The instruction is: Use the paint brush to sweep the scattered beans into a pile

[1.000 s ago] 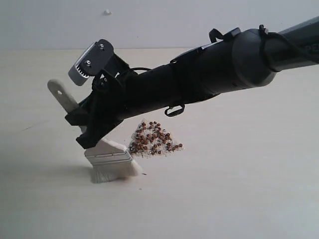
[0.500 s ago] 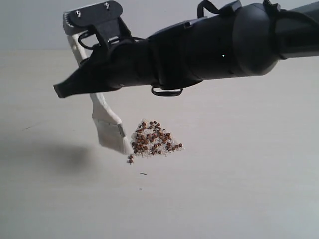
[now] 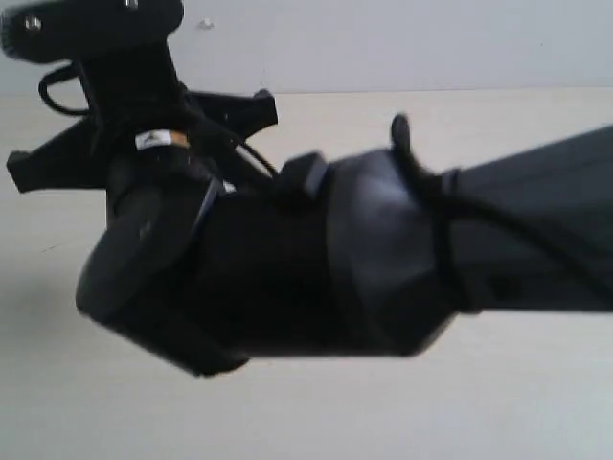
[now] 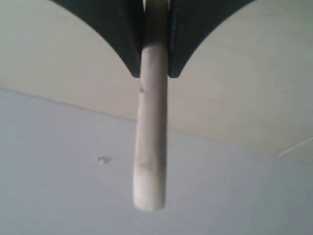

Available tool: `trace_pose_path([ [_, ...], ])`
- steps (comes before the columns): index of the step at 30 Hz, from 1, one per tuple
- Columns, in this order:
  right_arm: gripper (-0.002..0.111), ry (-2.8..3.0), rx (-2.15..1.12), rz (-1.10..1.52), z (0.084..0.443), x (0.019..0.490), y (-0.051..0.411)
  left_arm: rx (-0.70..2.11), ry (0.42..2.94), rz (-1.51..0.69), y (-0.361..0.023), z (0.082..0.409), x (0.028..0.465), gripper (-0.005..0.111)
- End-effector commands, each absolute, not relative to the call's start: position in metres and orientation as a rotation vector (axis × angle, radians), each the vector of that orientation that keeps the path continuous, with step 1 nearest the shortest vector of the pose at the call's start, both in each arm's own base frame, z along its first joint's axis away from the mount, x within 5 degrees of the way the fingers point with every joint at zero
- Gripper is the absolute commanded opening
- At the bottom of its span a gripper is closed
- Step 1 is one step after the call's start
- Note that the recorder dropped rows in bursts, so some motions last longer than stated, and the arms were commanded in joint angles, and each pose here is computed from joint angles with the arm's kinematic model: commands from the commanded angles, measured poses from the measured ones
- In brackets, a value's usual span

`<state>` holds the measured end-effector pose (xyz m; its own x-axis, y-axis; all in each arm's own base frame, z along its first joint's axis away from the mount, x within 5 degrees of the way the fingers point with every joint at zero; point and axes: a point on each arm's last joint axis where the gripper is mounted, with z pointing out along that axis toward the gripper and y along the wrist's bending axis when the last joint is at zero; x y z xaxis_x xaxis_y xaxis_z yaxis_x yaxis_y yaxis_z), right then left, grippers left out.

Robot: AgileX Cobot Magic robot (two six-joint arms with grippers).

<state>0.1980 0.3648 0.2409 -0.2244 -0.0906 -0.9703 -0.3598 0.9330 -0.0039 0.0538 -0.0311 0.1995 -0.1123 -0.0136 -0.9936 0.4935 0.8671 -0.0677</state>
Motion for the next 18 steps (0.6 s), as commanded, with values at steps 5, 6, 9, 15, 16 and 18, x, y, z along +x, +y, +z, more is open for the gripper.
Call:
trace_pose_path([
  [5, 0.0, 1.853, -0.253, 0.275, 0.175, 0.194, 0.358, 0.368, 1.636, -0.456, -0.031, 0.2, 0.054, 0.0],
  [6, 0.0, 1.852, -0.255, 0.262, 0.173, 0.194, 0.357, 0.368, 1.636, -0.456, -0.031, 0.2, 0.054, 0.0],
  [9, 0.0, 1.841, -0.274, 0.211, 0.171, 0.195, 0.355, 0.368, 1.636, -0.456, -0.031, 0.2, 0.054, 0.0],
  [15, 0.0, 1.802, -0.313, 0.103, 0.171, 0.197, 0.349, 0.368, 1.636, -0.456, -0.031, 0.2, 0.054, 0.0],
  [16, 0.0, 1.794, -0.333, 0.08, 0.171, 0.197, 0.349, 0.368, 1.636, -0.456, -0.031, 0.2, 0.054, 0.0],
  [18, 0.0, 1.774, -0.37, 0.058, 0.171, 0.197, 0.35, 0.368, 1.636, -0.456, -0.031, 0.2, 0.054, 0.0],
])
